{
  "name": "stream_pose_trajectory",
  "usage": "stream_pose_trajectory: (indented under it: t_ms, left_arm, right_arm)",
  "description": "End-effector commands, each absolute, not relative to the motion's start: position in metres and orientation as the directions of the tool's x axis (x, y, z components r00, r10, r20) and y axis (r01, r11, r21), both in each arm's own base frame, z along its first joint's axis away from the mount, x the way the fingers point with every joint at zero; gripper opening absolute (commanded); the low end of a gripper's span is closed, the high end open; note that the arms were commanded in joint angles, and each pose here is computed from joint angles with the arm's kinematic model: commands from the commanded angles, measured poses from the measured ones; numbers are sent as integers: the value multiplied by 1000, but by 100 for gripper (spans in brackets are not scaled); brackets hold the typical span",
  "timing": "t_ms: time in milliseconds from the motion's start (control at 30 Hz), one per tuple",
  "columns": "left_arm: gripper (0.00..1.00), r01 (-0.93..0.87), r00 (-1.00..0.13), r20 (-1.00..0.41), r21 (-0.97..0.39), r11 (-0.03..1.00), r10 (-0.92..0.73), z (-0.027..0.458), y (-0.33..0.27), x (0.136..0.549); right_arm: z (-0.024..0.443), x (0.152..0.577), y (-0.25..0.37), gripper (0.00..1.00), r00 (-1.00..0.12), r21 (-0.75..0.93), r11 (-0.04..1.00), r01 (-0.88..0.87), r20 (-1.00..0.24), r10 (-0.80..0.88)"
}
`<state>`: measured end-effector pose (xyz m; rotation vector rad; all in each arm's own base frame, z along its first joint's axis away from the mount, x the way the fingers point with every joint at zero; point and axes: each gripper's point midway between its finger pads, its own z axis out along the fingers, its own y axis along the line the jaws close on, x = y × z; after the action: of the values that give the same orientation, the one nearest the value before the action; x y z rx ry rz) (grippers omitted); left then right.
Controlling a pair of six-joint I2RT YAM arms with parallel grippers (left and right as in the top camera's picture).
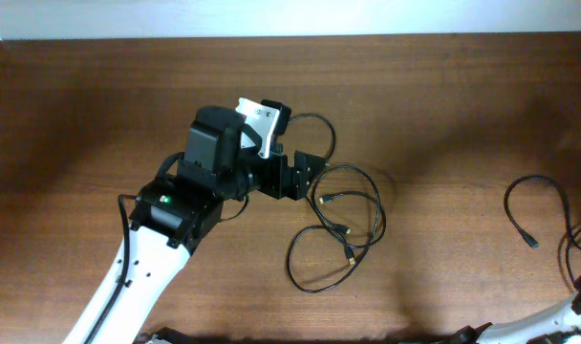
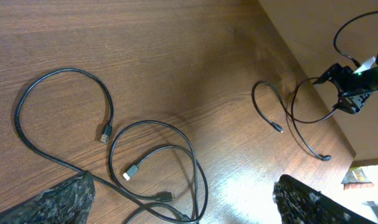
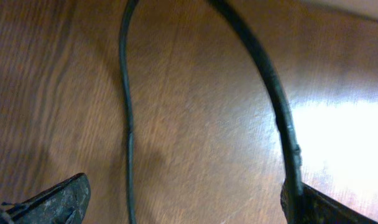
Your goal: Untangle cables
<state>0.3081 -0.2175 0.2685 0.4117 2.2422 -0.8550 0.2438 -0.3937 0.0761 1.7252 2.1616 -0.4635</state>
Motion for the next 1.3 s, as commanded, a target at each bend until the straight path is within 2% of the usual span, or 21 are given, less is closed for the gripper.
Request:
stream_pose_trajectory:
  t_ms: [0,67,167,267,333,400,433,467,500,600,700,767,833,900,1033,1133,1167,1200,1267]
  left_arm:
    - [94,512,-699,-713,-442,737,58,268,-217,310]
    - [95,512,-699,-713,-442,736,59,268,-217,310]
    - [95,512,-699,-713,-442,736,59,268,-217,310]
    - [96,512,-700,-712,-442,737,59,268,-217,310]
    - [95,511,-701,-710,-442,737,60,267,-217,310]
    - [95,506,-708,-704,-443,740,63,264,-217,310]
    - [96,469,-716,-695,-415,780,60,257,-209,314]
    - [98,372,-729,-682,-329,868,53,243,-185,322]
    - [100,289,-745,-664,-248,925,55,231,-164,324]
    - [99,119,-789,-610,-30,992,76,209,-112,317]
    - [99,41,-808,-589,-34,999,13,205,-92,318]
    - [99,-52,-807,-587,-40,998,-65,204,-64,324]
    - [99,-70,-812,-579,-30,997,-75,202,-58,324]
    - [99,-112,-815,-575,39,993,-70,195,-46,327]
    - [99,-101,-871,-486,37,994,-70,163,-50,334]
    - [99,-148,-868,-469,-65,987,-161,161,-35,341]
    - [99,-102,-873,-468,-102,990,-138,162,-31,344]
    - [99,-22,-879,-472,-100,995,-67,162,-29,345]
    - [99,15,-880,-475,-71,997,-21,162,-26,344]
  right_arm:
    - [87,267,-380,98,-243,85,306,948,-425,872]
    - [132,280,-376,98,-245,168,369,914,-495,833]
    - [252,275,-353,98,-155,263,440,859,-685,712]
    - [345,265,-307,98,-76,341,556,758,-800,595]
    - [377,275,-256,98,-134,339,704,625,-841,524]
    - [368,294,-209,98,-263,328,798,506,-822,505]
    - [351,307,-175,98,-391,285,862,418,-800,454]
    - [336,318,-145,98,-501,239,918,317,-779,376]
    - [326,325,-126,98,-562,215,944,250,-762,322]
    - [276,342,-69,99,-749,213,975,65,-635,189]
    - [232,358,-22,99,-851,220,971,-96,-525,35]
    - [200,365,22,99,-886,228,942,-245,-448,-121]
    - [171,362,56,99,-906,256,911,-322,-362,-218]
    - [146,355,93,99,-895,275,867,-416,-293,-336]
    - [131,322,151,99,-786,278,735,-619,-237,-571]
    - [126,298,178,99,-723,290,665,-688,-209,-658]
    - [118,285,190,98,-696,297,635,-713,-193,-691]
    - [110,278,196,99,-680,301,618,-726,-183,-710]
    - [94,260,203,99,-655,317,591,-742,-155,-739]
